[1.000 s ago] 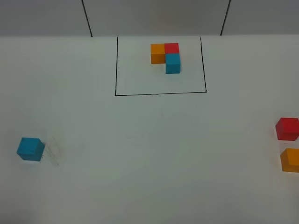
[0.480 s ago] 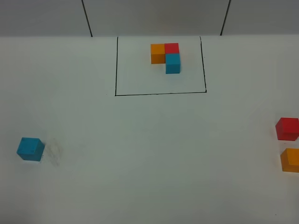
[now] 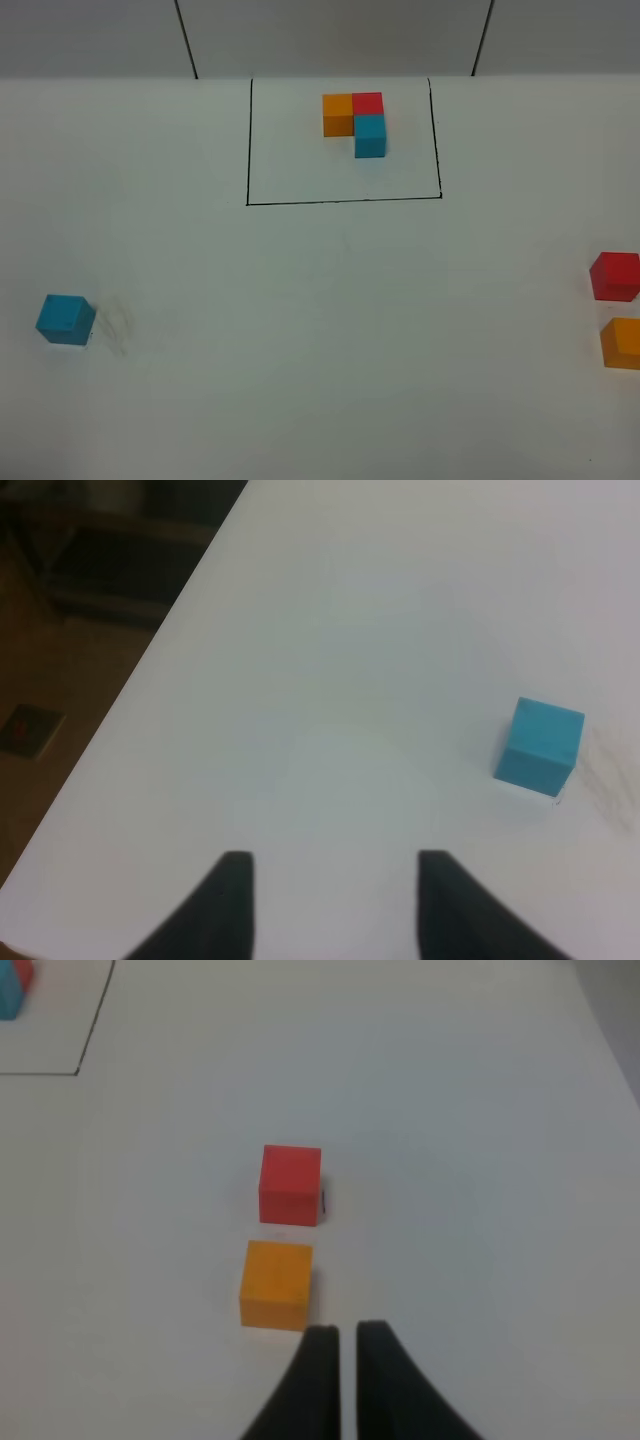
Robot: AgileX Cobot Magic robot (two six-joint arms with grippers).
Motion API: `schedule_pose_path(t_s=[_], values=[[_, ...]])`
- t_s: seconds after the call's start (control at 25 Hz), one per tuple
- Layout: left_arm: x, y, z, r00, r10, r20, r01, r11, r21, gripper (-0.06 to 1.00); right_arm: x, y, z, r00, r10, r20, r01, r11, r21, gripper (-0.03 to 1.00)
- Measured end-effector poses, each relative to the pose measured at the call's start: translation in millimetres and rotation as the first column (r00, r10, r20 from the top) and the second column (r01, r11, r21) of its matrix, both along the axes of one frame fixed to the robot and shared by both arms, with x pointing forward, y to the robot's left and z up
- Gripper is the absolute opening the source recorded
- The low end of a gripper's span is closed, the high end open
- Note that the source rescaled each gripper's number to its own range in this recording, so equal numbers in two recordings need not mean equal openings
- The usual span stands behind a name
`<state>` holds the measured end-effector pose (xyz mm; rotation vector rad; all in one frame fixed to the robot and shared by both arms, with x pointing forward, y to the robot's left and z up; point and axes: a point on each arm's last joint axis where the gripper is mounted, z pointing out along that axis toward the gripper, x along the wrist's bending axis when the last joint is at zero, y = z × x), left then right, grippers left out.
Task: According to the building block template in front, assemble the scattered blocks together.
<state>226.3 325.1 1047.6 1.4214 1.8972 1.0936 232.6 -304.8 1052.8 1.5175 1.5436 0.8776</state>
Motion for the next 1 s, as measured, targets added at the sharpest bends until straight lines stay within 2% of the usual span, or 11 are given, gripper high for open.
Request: schedule_pose_path(t_s=[0.12,0.2,0.24,0.48,0.6,0.84,1.0], values=[[0,0,0,1.000,0.000,0.000,0.000,1.000,0.000,0.83,0,0,0,1.000,0.000,0.000,0.000,1.000,0.000,0.00],[0,0,0,1.000,0.000,0.000,0.000,1.000,0.000,0.95,0,0,0,1.000,0.000,0.000,0.000,1.000,0.000,0.00],[0,0,0,1.000,0.000,0.000,0.000,1.000,0.000,0.98,0,0,0,1.000,0.000,0.000,0.000,1.000,0.000,0.00],[1,0,0,1.000,0.000,-0.005,0.000,1.000,0.000,0.99,0,0,0,1.000,0.000,0.000,0.000,1.000,0.000,0.00],[7,0,3,0.999,-0.001,-0.052,0.001,1.000,-0.003,0.98,0,0,0,1.000,0.000,0.000,0.000,1.000,0.000,0.00],[34,-3,35,0.987,-0.051,-0.152,0.049,0.999,-0.017,0.96,0,0,0,1.000,0.000,0.000,0.000,1.000,0.000,0.00],[65,-5,53,0.969,-0.088,-0.232,0.081,0.996,-0.039,0.94,0,0,0,1.000,0.000,0.000,0.000,1.000,0.000,0.00]])
